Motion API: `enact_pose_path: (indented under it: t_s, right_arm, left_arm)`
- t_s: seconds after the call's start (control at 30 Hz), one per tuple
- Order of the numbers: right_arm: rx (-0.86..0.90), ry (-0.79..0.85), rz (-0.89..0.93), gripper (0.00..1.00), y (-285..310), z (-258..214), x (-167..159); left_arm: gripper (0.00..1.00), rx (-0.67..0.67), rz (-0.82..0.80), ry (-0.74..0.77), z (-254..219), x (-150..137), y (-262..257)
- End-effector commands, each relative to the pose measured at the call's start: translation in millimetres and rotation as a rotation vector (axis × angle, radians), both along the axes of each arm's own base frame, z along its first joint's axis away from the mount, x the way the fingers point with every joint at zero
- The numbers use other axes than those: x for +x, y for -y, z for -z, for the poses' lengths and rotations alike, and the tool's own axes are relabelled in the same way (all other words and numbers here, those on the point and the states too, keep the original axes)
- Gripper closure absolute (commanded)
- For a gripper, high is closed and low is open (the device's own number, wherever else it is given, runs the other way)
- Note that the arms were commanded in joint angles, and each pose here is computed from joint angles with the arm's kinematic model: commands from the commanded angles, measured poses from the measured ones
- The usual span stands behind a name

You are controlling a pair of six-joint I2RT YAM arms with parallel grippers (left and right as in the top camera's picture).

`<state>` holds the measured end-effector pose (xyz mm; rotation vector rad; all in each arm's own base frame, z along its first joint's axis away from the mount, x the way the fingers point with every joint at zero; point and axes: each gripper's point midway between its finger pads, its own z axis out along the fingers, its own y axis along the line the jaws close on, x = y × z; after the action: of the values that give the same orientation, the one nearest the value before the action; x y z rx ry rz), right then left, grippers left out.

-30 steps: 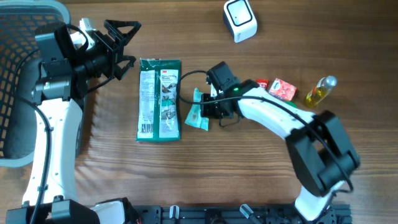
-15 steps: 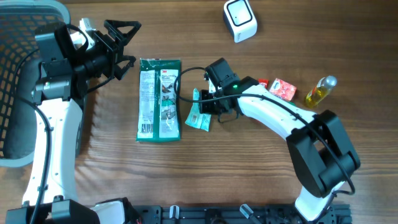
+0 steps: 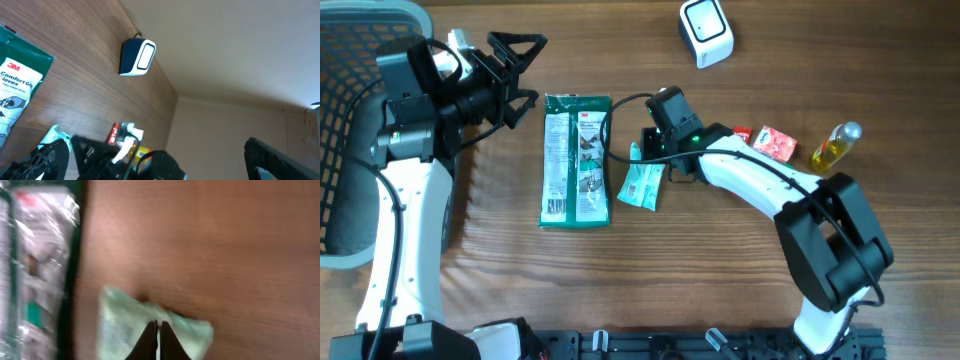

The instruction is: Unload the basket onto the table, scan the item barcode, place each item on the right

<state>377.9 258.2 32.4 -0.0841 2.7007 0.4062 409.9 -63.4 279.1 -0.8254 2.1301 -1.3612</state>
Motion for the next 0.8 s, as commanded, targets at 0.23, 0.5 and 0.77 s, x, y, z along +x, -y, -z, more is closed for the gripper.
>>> enact_pose_path:
  t_s: [0.23, 0.5, 0.77]
  right_arm:
    - [-0.033, -0.103, -0.027, 0.95, 17, -45, -39]
    - [0.051, 0.129, 0.007, 0.95, 7, -92, -2]
    - [0.068, 0.129, -0.004, 0.96, -11, -50, 20]
  left_arm:
    - [0.0, 0.015, 0.003, 0.036, -9, -1, -1]
    - [0.0, 0.015, 0.003, 0.036, -9, -1, -1]
    - [0.0, 0.015, 0.003, 0.036, -9, -1, -1]
